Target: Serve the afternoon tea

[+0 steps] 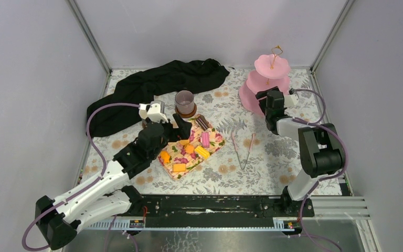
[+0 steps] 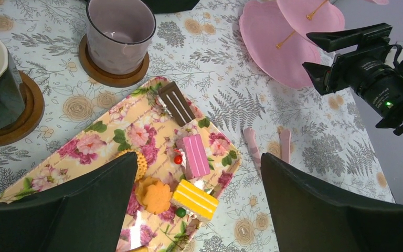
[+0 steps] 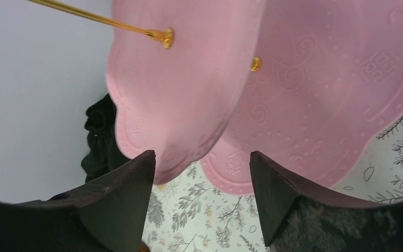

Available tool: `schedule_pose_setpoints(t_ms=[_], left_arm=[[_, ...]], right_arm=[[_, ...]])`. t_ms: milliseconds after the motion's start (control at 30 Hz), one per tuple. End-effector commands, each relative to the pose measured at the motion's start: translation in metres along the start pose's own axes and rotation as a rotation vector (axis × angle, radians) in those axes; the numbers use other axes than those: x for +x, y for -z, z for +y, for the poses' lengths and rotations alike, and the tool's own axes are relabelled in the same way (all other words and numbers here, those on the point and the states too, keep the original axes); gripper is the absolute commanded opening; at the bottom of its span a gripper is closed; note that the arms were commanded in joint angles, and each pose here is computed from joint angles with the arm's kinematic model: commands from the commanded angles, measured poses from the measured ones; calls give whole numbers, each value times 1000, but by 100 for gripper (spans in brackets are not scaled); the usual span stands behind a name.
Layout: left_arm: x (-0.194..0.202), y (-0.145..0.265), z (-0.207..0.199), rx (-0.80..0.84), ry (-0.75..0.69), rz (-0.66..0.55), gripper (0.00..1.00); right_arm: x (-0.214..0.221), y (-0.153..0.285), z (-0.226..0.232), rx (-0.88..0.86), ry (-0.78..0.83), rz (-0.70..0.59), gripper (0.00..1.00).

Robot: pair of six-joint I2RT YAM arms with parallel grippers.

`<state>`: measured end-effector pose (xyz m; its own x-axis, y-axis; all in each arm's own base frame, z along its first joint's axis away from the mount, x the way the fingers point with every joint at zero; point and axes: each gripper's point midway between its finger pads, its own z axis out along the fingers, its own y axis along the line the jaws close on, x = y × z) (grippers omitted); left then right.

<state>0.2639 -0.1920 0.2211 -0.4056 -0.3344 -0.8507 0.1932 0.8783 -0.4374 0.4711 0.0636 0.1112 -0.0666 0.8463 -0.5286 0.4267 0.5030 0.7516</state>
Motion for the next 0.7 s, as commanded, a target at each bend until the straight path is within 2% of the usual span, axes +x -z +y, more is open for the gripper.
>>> schedule_pose_setpoints(t_ms=[0, 400, 600, 667], left_arm=[[-15, 0, -6, 27, 19, -65, 93], [-12, 1, -3, 29, 25, -70, 91], [-11, 0, -2, 23, 19, -71, 91], [-12, 0, -1, 19, 18, -74, 91]], right_arm=[[-13, -13, 22, -63, -56, -39, 72], [-20, -27, 27, -110, -91, -62, 65], [-19, -37, 29, -114, -98, -49, 53], [-18, -40, 30, -116, -101, -46, 42]])
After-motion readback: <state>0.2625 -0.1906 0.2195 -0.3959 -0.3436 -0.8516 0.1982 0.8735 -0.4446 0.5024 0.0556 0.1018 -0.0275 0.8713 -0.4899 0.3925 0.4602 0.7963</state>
